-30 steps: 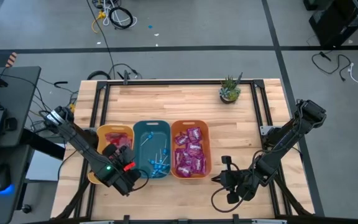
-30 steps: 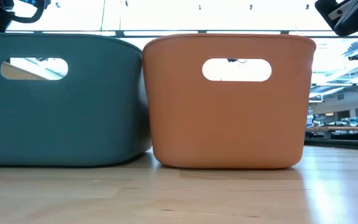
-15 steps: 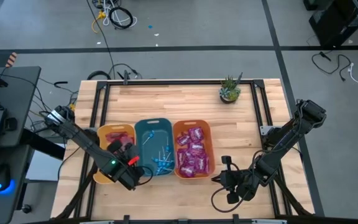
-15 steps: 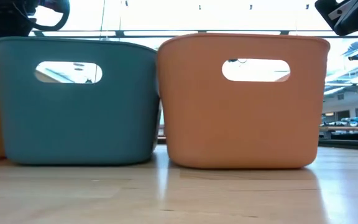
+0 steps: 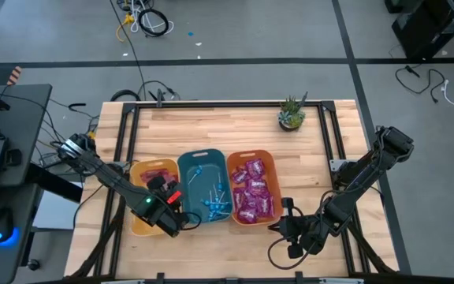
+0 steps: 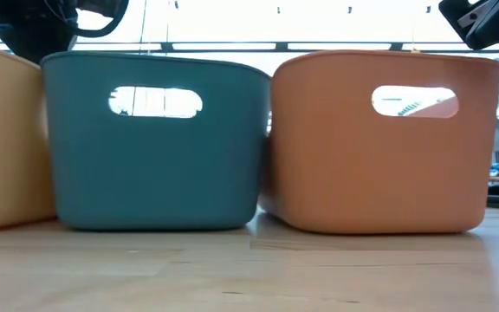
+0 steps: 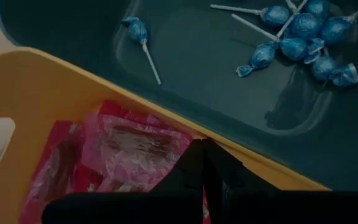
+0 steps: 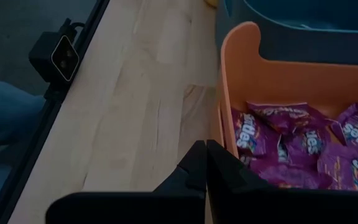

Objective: Sort candy
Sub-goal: Adjust the colored bins

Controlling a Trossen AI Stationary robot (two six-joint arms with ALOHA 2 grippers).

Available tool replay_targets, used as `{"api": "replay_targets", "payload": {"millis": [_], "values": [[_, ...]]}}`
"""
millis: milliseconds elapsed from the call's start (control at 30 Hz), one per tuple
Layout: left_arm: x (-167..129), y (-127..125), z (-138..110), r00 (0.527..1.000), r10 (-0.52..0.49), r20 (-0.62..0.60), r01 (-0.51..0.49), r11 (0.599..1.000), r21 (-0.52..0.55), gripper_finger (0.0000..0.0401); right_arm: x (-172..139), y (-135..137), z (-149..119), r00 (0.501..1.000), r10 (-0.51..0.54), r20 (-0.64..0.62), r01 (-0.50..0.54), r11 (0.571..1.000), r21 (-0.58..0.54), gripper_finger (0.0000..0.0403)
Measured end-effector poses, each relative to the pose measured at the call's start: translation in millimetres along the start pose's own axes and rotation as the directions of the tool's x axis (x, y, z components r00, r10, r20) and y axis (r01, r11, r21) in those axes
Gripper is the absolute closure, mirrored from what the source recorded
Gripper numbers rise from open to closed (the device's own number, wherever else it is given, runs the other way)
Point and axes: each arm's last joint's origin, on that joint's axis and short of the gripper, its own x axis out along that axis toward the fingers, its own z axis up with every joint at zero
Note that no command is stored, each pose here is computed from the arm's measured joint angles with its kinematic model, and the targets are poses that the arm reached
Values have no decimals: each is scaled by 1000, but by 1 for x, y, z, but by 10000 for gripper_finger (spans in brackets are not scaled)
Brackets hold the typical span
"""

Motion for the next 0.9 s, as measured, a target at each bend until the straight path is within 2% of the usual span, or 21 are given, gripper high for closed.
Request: {"api": "replay_targets", "payload": {"millis": [200, 333, 600, 767, 900], "values": [[4, 0, 9, 1000, -20, 13, 19, 999, 34, 401, 0, -1, 0, 1000, -21, 11, 21, 1000, 0, 403], [6, 1, 14, 1000, -23, 15, 23, 999, 31, 401, -2, -2, 1, 995, -85, 45, 85, 996, 1, 403], [2, 0, 15, 997, -63, -49, 64, 998, 24, 401, -30, -20, 8, 986, -146, 76, 138, 986, 95, 403], [-14, -1, 21, 996, -73, -58, 74, 997, 21, 401, -41, -51, 9, 966, -257, 10, 247, 940, 236, 403], [-24, 8, 23, 996, -2, -91, 3, 1000, 11, 401, -49, -76, 10, 949, -311, -49, 305, 871, 384, 403]]}}
